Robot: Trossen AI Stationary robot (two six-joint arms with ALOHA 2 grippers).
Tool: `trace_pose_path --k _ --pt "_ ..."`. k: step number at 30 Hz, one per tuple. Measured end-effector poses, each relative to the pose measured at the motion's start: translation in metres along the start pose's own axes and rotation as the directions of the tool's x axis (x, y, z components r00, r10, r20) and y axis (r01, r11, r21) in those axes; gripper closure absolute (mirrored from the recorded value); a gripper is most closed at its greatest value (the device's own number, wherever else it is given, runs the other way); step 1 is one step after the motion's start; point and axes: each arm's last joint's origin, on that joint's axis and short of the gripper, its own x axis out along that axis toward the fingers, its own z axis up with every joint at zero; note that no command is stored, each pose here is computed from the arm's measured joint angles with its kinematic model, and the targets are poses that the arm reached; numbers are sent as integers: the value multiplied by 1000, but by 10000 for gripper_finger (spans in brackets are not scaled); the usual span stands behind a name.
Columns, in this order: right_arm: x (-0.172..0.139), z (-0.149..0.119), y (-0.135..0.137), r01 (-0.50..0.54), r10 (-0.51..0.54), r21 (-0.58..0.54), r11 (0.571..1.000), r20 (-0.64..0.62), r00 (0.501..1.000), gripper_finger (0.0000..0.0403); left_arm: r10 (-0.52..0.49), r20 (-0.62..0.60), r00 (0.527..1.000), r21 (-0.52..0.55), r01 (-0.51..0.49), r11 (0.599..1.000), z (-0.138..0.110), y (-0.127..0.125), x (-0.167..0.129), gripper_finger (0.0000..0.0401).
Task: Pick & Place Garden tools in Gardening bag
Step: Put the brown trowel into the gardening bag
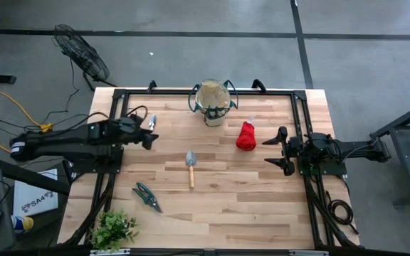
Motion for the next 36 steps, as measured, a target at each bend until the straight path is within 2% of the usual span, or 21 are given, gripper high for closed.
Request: trace_pose_path --k 8,12,24,31,36 --pt "0 0 0 0 0 0 1000 0 1000 92 148 -133 980 22 -146 989 3 -11 26 178" --pt "0 0 0 0 0 0 1000 0 1000 92 199 -202 959 -23 -208 978 10 -10 38 178" --pt "0 0 0 0 0 0 1000 0 1000 92 410 -314 857 -22 -438 899 50 -10 52 178" --pt "0 0 0 0 0 0 1000 1 1000 92 438 -431 789 -55 -508 860 56 -3 65 178" --pt "0 0 0 0 0 0 1000 1 1000 92 452 -466 760 -85 -547 833 56 3 74 178"
